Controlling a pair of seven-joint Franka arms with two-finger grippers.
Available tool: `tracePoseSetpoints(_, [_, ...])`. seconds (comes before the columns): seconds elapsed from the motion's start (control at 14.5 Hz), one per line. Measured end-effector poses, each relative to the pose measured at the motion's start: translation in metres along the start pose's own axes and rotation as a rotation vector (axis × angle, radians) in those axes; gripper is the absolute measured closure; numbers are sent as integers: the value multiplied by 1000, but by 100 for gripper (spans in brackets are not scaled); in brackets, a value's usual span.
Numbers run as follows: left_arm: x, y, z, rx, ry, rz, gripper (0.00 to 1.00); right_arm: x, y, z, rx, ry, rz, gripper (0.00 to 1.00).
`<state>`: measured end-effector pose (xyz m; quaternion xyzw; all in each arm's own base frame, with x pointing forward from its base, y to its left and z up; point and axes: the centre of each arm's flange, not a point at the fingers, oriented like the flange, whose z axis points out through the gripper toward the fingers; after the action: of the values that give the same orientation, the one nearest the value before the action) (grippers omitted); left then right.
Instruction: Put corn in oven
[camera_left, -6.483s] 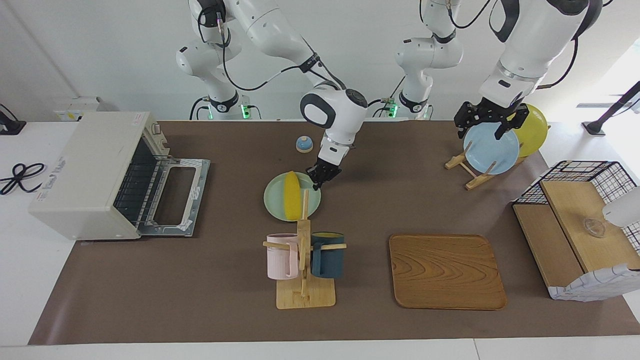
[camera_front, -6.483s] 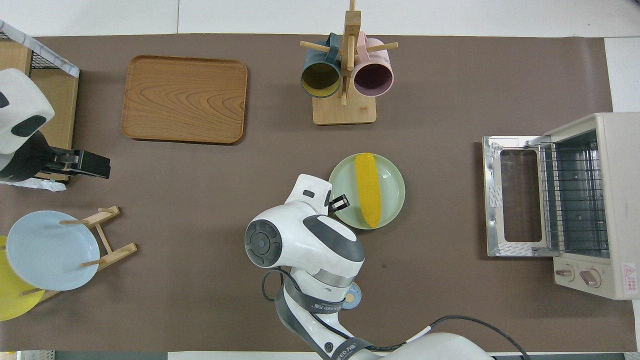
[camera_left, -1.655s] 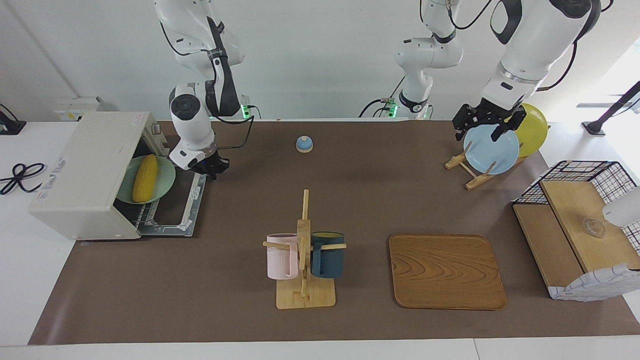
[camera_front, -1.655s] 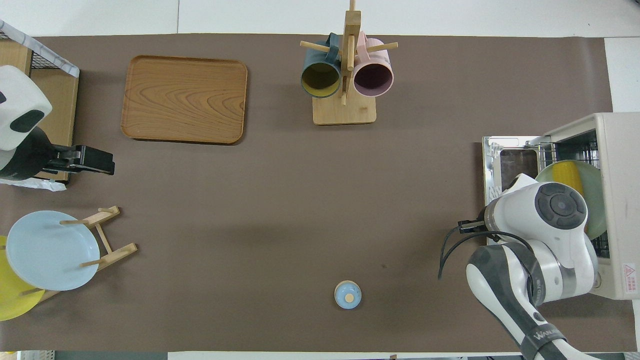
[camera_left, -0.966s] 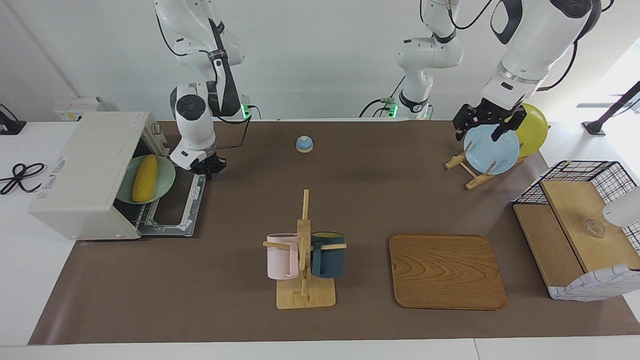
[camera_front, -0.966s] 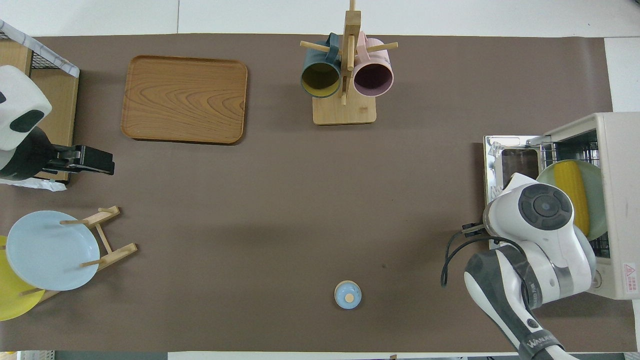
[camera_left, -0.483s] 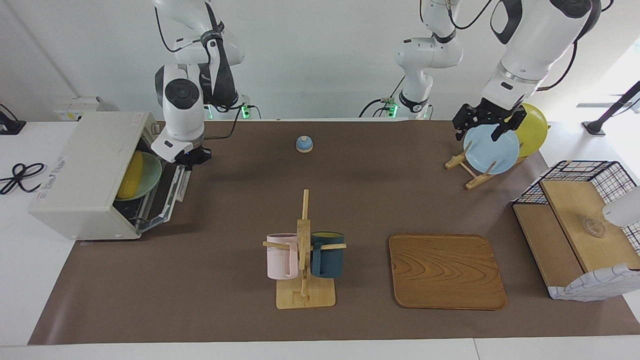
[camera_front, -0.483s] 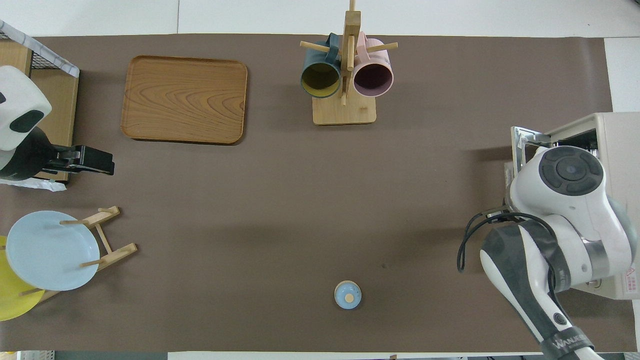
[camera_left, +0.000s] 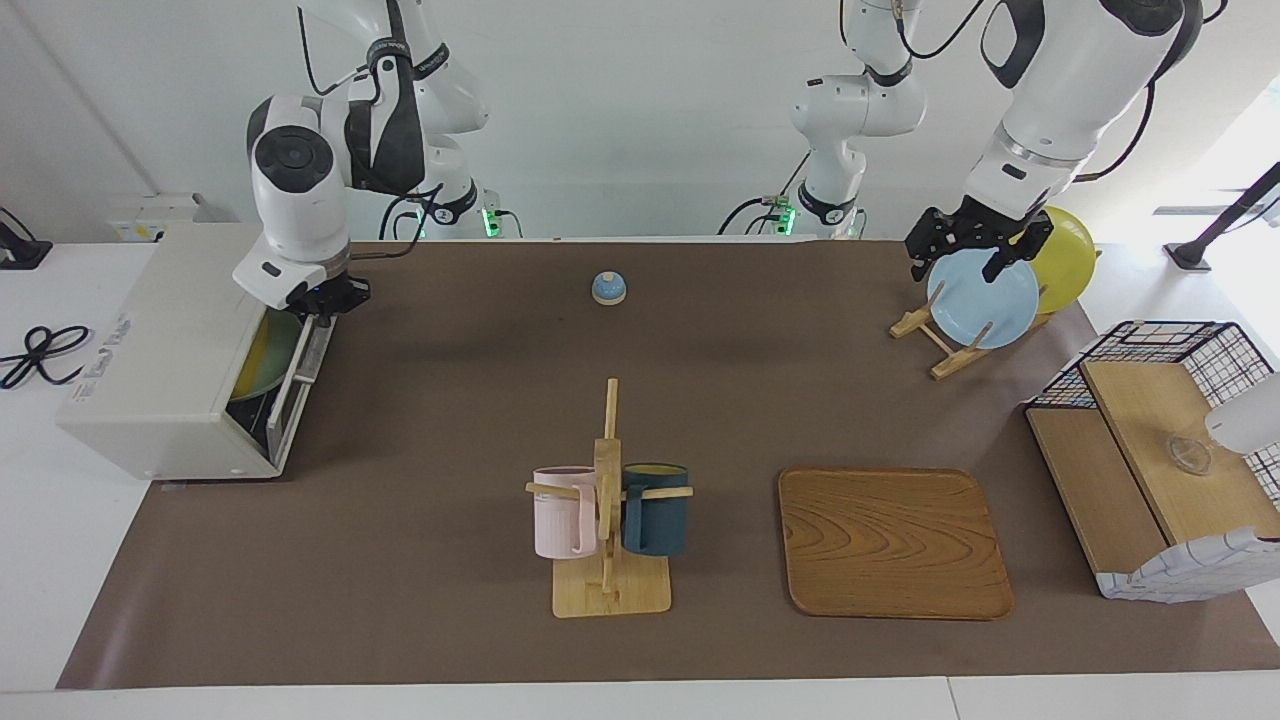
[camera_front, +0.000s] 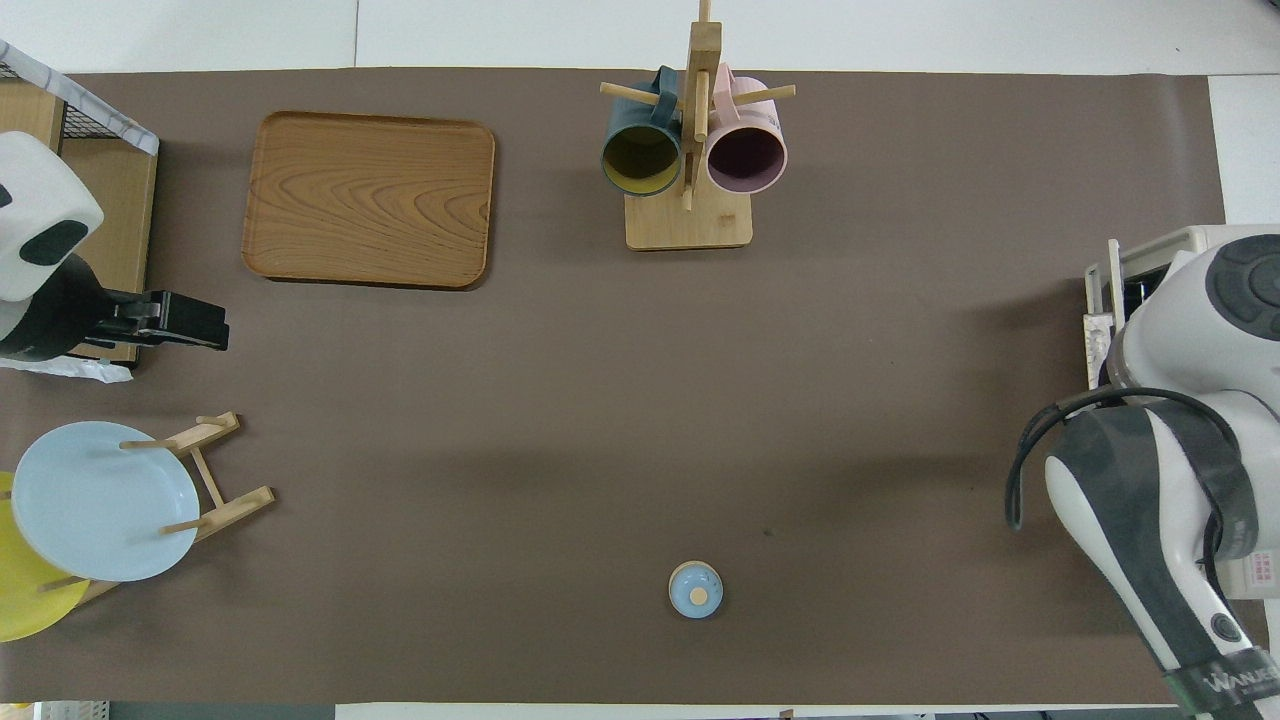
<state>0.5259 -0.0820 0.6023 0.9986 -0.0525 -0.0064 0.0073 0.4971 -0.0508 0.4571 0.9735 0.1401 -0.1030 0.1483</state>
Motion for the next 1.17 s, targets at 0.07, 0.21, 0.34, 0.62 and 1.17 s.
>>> tracePoseSetpoints(0.07, [0,0,0,0,0,0,0,-4,11,1,2,1,-9,99])
tracePoseSetpoints(0.21, [0,0,0,0,0,0,0,-10,27,2,7,3,-21,99])
tracePoseSetpoints(0.34, [0,0,0,0,0,0,0,-10,30,2,7,3,-28,99])
tracePoseSetpoints(0.62, [0,0,0,0,0,0,0,-9,34,-16,-1,11,-29,99])
tracePoseSetpoints(1.17, [0,0,0,0,0,0,0,34,2,-133,148,126,-57,99])
